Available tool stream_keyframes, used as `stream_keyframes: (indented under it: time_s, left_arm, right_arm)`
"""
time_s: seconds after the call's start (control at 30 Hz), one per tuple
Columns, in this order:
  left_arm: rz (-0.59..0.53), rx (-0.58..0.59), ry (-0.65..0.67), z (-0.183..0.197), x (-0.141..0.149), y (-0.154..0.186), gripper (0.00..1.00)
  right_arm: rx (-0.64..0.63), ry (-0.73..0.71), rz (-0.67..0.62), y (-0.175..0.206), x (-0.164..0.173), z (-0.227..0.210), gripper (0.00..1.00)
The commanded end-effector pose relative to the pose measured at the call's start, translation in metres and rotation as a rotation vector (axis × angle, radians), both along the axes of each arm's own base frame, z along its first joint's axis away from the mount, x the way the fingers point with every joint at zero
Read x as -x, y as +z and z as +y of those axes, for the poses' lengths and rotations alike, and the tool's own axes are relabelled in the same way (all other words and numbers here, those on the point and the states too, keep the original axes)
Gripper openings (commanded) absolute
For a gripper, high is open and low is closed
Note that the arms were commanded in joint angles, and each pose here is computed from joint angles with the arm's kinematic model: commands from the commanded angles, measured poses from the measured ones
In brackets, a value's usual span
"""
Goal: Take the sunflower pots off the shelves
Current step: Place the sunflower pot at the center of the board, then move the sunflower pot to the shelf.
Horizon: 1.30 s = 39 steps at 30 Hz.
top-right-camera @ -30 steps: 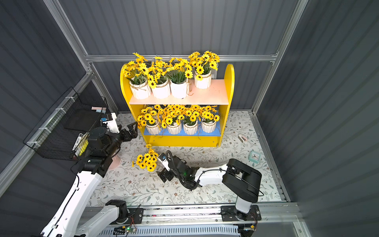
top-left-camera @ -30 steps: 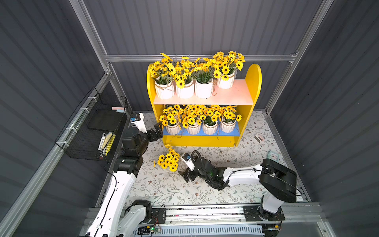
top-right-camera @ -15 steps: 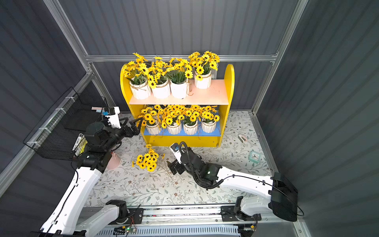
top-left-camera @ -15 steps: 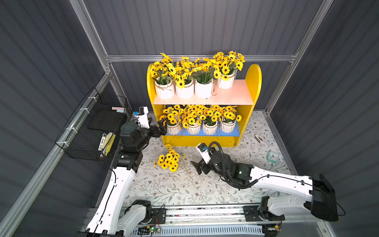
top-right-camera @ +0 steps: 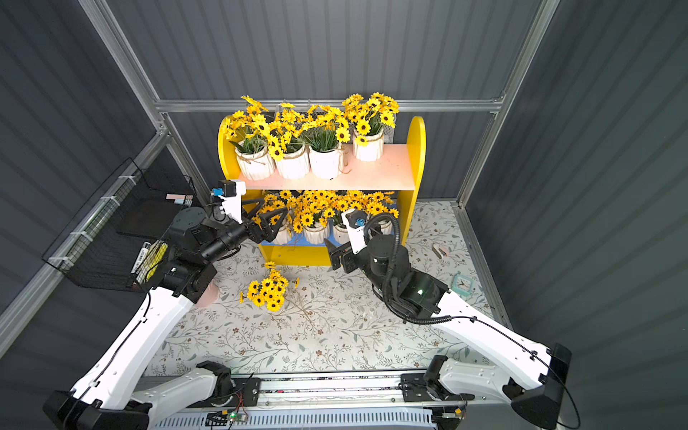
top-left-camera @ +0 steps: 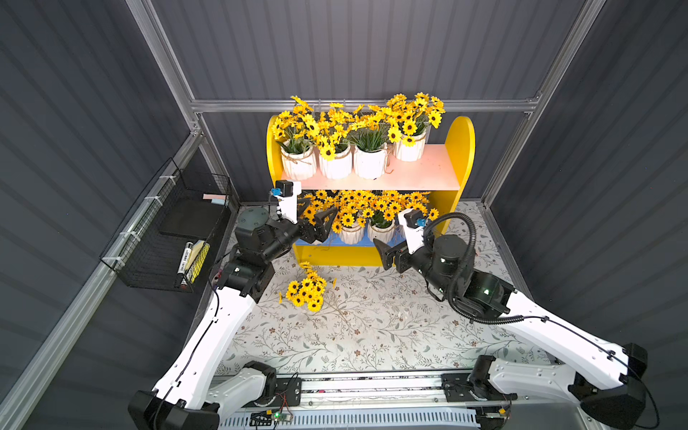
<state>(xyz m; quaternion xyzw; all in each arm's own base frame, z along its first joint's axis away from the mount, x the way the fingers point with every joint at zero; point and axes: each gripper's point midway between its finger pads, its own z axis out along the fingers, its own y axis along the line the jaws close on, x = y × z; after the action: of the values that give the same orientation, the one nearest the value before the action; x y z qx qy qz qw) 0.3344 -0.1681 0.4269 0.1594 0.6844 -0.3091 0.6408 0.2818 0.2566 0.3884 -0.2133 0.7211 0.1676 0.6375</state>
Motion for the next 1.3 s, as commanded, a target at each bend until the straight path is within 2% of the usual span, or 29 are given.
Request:
stream_keyframes:
  time_s: [0.0,0.17,0.3,0.47,0.63,0.87,1.27]
  left_arm:
    - [-0.125,-0.015,-0.065,-0.005,0.02,0.016,0.99]
    - [-0.113,-0.064,-0.062,-0.005,0.018,0.005,0.99]
    - [-0.12,-0.078,-0.054,-0.003,0.021,0.0,0.99]
    - [-0.138,-0.084,-0.022,0.003,0.022,0.0,1.0]
    - [-0.131,-0.078,-0.02,0.003,0.021,-0.002,0.99]
    - [-0.123,-0.08,-0.021,0.002,0.02,-0.005,0.99]
    - [-0.12,-0.088,-0.018,0.002,0.018,-0.008,0.99]
  right_arm:
    - [-0.002,-0.029,-0.041,0.026,-0.011,-0.01,0.99]
    - [-0.039,-0.111,-0.085,0.063,-0.041,-0.025,0.99]
    - [-0.051,-0.201,-0.095,0.08,-0.077,-0.037,0.99]
    - [-0.082,-0.242,-0.094,0.102,-0.109,-0.053,0.99]
    - [-0.135,-0.206,-0.065,0.109,-0.132,-0.059,0.99]
    - [-0.14,-0.175,-0.069,0.114,-0.159,-0.06,0.99]
    - [-0.075,-0.265,-0.07,0.114,-0.206,-0.065,0.99]
